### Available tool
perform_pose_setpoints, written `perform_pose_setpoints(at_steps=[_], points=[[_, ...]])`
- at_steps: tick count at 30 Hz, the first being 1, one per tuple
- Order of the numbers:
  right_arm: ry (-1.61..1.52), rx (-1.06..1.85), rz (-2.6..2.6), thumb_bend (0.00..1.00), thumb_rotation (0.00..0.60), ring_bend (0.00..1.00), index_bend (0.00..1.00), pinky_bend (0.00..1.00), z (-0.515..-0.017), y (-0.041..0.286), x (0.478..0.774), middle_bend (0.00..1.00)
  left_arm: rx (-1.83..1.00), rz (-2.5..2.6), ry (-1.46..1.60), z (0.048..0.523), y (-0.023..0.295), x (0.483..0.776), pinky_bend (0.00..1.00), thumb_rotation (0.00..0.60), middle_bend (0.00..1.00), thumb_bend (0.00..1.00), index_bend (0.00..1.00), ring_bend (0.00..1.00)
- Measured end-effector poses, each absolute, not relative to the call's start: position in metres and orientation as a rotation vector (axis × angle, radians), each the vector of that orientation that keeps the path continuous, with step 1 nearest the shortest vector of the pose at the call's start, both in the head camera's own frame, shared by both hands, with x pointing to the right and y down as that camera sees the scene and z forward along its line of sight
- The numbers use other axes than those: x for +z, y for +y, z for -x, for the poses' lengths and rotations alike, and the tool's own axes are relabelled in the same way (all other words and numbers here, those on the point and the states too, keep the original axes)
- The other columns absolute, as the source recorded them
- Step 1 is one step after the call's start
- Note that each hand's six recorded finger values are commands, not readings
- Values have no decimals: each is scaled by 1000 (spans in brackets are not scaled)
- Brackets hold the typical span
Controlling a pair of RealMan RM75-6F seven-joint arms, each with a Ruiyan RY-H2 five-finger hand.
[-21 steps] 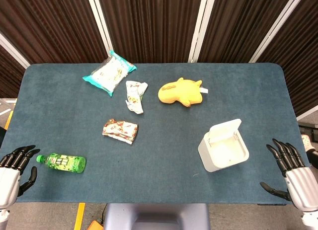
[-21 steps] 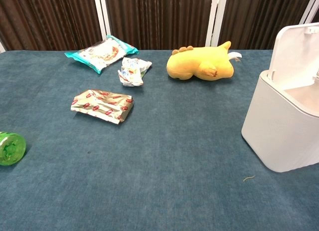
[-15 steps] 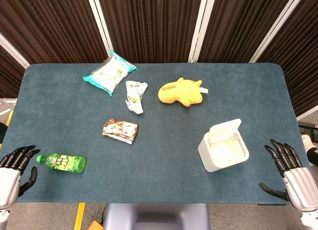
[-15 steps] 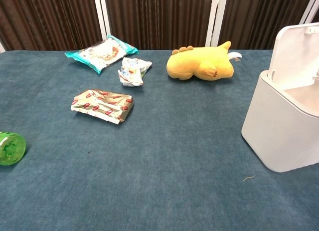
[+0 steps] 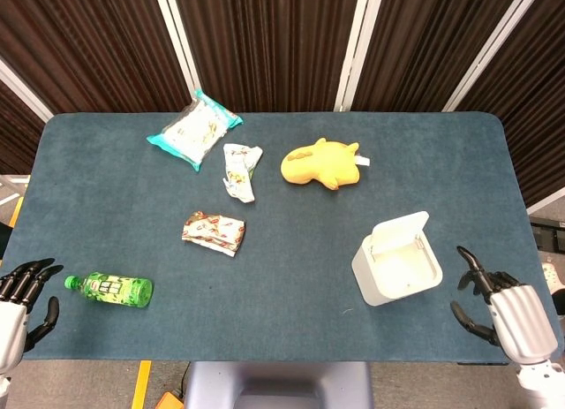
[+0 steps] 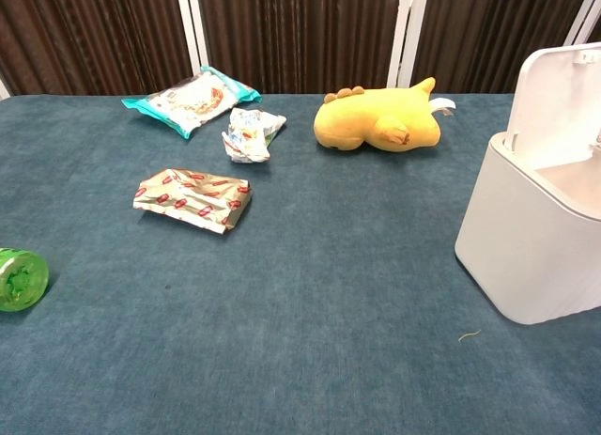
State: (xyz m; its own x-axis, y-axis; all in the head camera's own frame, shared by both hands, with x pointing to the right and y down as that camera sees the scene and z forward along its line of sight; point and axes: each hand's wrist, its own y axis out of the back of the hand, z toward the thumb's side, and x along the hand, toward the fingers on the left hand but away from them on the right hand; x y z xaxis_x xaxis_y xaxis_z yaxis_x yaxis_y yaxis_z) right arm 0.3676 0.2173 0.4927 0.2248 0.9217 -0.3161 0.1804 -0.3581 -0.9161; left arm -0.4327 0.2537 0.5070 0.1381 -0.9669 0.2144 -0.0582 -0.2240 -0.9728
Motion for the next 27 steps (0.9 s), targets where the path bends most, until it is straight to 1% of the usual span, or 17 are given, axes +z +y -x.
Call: perform_pose_setpoints(at_steps=[3,9,18,22,25,27], points=[[-1021,1240,1701,684,600,784,56,713,-356,205,494,749,-1254,1487,1047,435,254,510,371,600,237,546,268,229],[-926,1335,1717,754,600,795,44,720,-334,185,506,752,-1253,1481,1059,437,253,508,371,600,237,546,268,229],[-859,1410,1707,755,600,795,26,721,-306,159,529,752,-1250,1485,1069,438,253,506,372,600,237,546,268,229],[-850,1429,1726,755,600,795,29,721,-296,152,539,752,-1246,1483,1077,439,253,504,371,600,236,546,268,229],[-822,1442,1738,755,600,796,55,720,-288,150,546,752,-1237,1481,1084,440,254,502,371,600,236,545,268,229],[-796,1448,1743,755,600,796,93,721,-284,151,550,752,-1237,1480,1087,441,254,502,371,600,236,546,268,229]])
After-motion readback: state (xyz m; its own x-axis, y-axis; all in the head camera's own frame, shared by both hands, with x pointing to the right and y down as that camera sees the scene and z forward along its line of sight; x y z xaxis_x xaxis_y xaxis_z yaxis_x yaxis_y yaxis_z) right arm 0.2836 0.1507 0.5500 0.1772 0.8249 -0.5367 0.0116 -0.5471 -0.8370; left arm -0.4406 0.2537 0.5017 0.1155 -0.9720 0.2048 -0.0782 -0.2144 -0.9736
